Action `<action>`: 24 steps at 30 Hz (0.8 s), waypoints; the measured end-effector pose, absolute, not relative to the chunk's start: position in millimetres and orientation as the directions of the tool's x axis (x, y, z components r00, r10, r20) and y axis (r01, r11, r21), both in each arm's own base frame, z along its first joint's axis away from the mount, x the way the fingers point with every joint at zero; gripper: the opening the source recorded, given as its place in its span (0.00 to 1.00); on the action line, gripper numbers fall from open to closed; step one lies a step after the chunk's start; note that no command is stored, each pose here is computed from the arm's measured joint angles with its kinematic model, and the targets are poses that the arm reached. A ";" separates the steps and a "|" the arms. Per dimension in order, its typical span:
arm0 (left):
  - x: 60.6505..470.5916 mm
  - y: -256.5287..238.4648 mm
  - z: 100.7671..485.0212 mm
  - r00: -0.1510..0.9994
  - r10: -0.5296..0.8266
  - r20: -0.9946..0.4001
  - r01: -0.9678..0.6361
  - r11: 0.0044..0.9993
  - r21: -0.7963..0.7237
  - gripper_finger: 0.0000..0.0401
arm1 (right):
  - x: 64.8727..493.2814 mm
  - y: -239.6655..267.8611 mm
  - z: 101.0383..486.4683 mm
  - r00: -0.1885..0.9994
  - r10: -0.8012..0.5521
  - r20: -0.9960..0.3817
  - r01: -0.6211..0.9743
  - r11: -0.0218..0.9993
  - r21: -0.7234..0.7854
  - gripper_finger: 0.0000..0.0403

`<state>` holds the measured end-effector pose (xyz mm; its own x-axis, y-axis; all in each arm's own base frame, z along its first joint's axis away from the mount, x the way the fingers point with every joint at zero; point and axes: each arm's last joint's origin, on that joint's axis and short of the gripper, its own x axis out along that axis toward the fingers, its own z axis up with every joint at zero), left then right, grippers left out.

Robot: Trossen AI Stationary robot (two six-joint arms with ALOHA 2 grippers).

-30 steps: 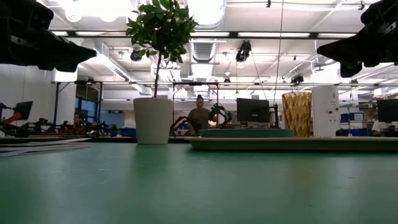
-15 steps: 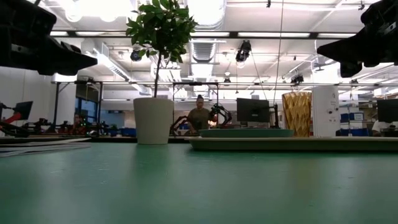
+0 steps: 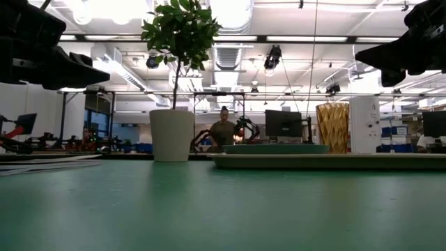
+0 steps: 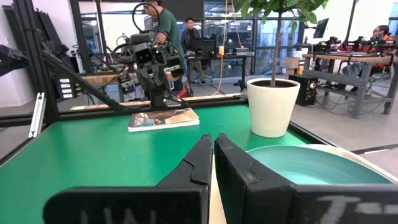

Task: Pick and place plate/cup/fork/spoon on tray
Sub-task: Return to Home Position

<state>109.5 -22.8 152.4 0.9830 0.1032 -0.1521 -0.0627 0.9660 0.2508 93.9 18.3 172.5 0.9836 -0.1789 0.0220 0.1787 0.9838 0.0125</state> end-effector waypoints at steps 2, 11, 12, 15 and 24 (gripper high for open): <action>109.9 -22.9 151.6 0.982 0.104 -0.160 -0.061 0.965 0.254 0.00 | 93.9 18.2 172.5 0.984 -0.179 0.022 0.179 0.984 0.012 0.02; 111.4 -23.4 148.4 0.976 0.105 -0.191 -0.052 0.963 0.266 0.00 | 93.9 18.3 172.5 0.984 -0.179 0.022 0.178 0.984 0.012 0.02; 111.5 -23.4 148.1 0.975 0.105 -0.194 -0.051 0.962 0.267 0.00 | 93.9 18.3 172.4 0.984 -0.179 0.022 0.179 0.984 0.012 0.02; 112.0 -23.6 147.1 0.973 0.106 -0.204 -0.048 0.961 0.271 0.00 | 93.9 18.2 172.4 0.984 -0.179 0.022 0.179 0.984 0.012 0.02; 113.1 -23.9 144.4 0.967 0.108 -0.229 -0.041 0.959 0.280 0.00 | 93.9 18.3 172.4 0.984 -0.179 0.022 0.179 0.984 0.012 0.02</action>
